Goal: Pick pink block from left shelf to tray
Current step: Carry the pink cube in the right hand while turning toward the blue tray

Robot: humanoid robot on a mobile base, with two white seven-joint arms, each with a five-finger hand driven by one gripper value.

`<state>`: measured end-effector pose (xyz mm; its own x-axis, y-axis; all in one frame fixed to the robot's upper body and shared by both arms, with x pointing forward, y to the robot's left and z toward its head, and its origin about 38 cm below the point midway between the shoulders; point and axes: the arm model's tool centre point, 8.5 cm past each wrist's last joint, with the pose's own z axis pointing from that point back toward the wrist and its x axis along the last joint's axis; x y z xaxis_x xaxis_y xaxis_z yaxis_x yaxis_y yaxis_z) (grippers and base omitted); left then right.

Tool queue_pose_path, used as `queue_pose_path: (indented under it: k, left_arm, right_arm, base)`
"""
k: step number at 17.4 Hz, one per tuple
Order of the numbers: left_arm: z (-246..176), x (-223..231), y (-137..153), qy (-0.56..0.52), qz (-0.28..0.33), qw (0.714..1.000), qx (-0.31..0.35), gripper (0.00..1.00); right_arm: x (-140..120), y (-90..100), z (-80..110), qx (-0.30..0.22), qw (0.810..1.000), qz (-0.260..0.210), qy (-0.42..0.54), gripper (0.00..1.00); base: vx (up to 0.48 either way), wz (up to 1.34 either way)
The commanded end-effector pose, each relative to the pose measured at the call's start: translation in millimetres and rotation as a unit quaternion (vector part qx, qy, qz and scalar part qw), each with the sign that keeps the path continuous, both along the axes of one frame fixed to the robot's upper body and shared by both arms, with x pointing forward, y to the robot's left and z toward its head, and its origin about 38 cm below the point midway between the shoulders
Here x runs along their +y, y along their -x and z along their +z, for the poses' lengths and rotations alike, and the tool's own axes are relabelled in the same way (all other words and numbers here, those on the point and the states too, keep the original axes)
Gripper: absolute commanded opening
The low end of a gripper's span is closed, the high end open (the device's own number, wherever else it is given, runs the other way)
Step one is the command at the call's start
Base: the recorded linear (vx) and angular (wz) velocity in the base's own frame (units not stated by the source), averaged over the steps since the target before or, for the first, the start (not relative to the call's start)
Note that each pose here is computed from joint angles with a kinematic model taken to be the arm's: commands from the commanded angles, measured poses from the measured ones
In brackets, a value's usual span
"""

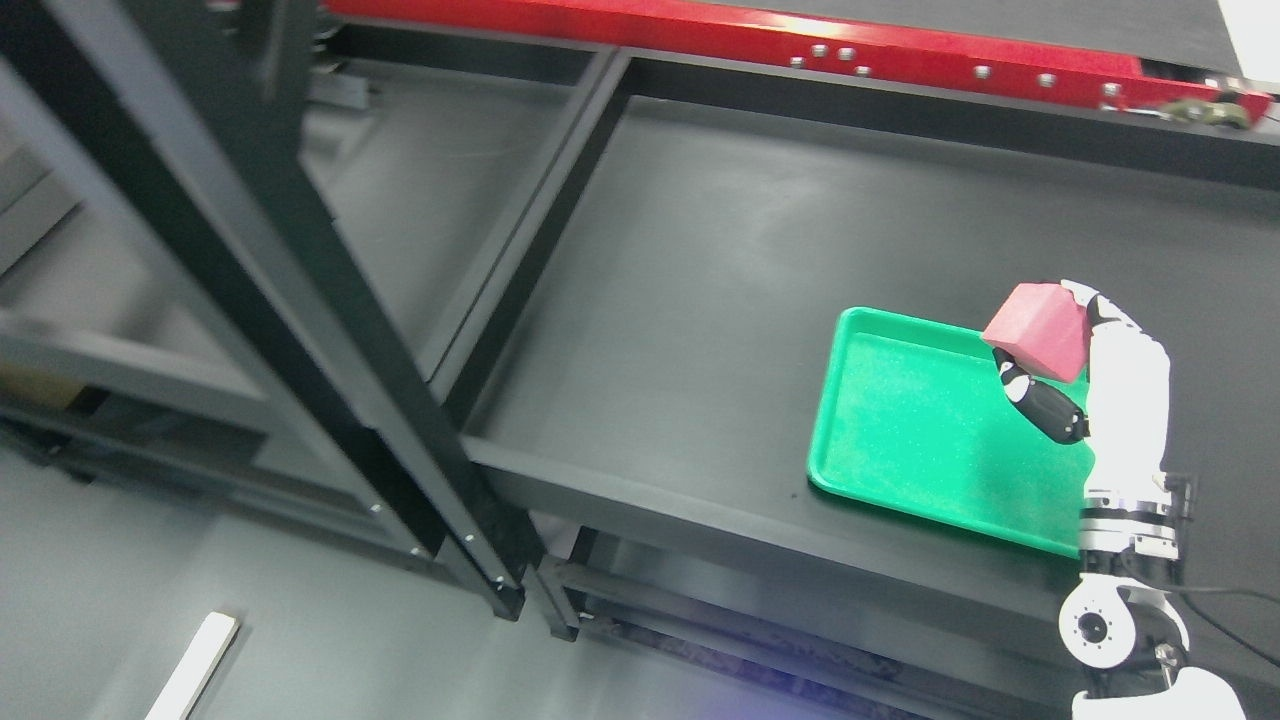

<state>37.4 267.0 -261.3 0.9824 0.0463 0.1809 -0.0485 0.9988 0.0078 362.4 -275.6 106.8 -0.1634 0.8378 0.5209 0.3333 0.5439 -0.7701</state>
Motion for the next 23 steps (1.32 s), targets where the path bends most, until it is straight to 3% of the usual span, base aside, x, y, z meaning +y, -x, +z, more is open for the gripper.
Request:
queue_pose_path:
  k: [1,23]
  left_arm:
    - [0.7,11.4,5.9,-0.009,0.000,1.000,0.004,1.00]
    - [0.7,11.4,5.9,-0.009,0.000,1.000,0.004,1.00]
  right_arm:
    - [-0.7,6.3,4.2,-0.009,1.000,-0.011,-0.016,0.01]
    - [1.0,8.1,1.6,-0.008,0.999,-0.020,-0.030,0.02]
  base:
    - [-0.054,0.36]
    - [-0.086,0.53]
